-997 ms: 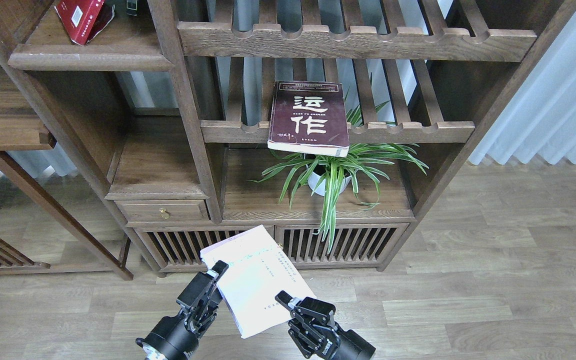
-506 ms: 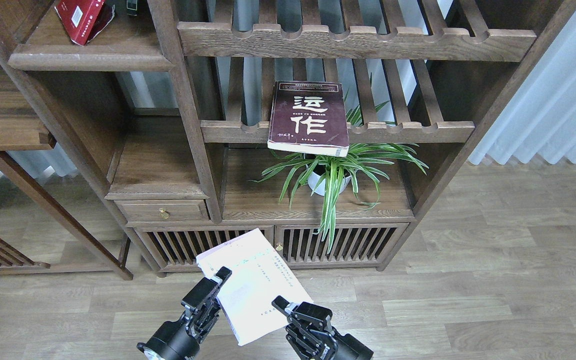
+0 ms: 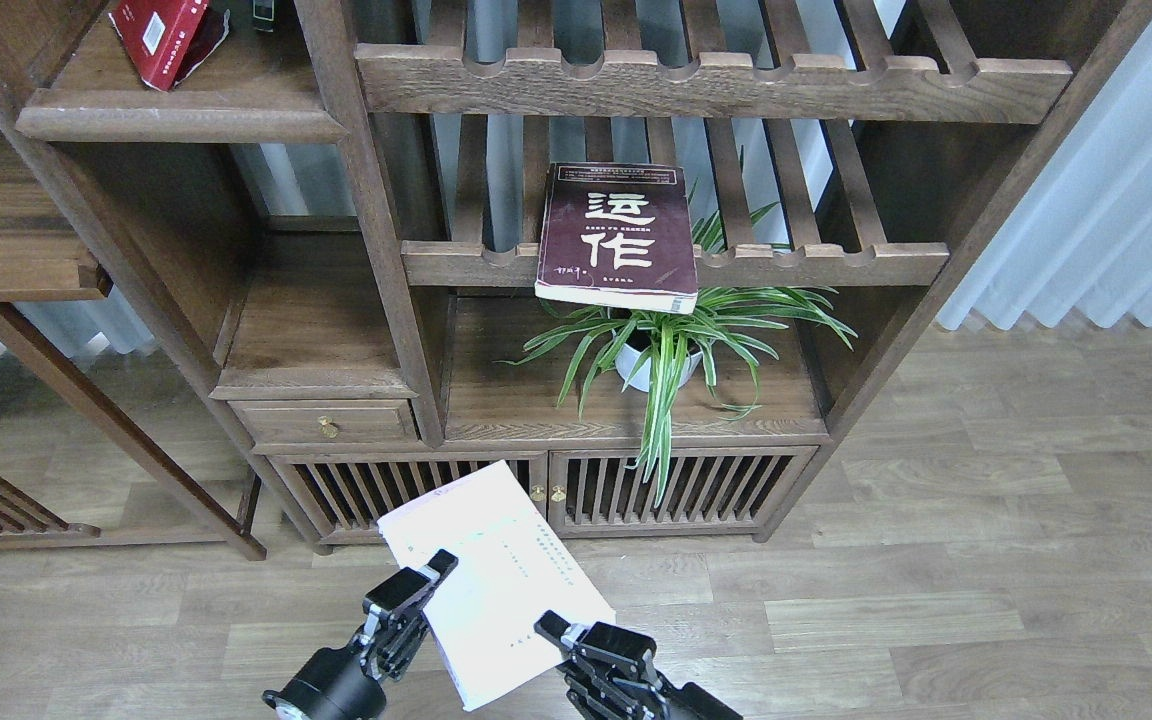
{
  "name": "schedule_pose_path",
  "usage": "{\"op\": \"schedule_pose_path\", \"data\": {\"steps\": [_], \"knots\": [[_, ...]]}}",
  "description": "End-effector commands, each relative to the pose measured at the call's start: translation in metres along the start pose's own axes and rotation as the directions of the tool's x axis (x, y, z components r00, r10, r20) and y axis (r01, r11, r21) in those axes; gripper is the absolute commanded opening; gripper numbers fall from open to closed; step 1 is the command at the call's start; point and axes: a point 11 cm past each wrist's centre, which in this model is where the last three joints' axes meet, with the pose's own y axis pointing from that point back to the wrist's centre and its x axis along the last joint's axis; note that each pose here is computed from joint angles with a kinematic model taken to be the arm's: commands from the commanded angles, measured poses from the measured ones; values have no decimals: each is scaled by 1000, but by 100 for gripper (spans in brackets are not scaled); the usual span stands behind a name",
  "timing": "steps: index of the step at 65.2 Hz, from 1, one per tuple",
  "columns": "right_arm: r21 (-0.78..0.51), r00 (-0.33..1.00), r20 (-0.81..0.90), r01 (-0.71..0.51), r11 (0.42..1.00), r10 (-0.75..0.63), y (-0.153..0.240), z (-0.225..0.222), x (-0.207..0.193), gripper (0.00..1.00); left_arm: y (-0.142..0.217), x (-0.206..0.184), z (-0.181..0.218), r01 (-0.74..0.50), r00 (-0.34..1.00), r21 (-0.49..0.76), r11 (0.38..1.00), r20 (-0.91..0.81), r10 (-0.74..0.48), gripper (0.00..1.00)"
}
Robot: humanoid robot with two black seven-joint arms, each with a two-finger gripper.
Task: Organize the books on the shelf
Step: 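Grasp the white book with the left gripper, holding it with both, then release the right gripper and lift the white book up with the left gripper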
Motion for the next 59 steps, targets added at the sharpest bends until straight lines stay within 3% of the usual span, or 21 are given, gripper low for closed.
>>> {"op": "schedule_pose_path", "data": {"steps": [1,7,26,33,41,43,52,59], "knots": [[5,1000,-24,4,1000,-4,-1,-7,-4,88,1,-27,27,70,996,-41,997,57,-68,0],[5,999,-40,8,1000,-8,-4,-13,-7,98,6,-51,51,125,986,-67,990,123,-116,0],[25,999,-44,-19,1000,20,3,-21,0,98,22,-99,151,155,912,-117,981,398,-97,0],[34,998,-46,-38,999,40,5,-25,5,98,23,-142,194,224,851,-149,963,511,-119,0],[34,998,-49,-43,999,45,5,-26,6,98,15,-179,213,297,804,-146,944,572,-164,0],[32,998,-47,-41,999,42,3,-25,6,98,8,-207,223,348,764,-130,928,613,-201,0],[33,998,-46,-41,999,42,3,-25,6,98,5,-250,239,398,686,-97,912,691,-226,0],[36,998,-45,-41,999,42,4,-25,6,98,20,-293,263,378,572,-67,923,801,-176,0]]}}
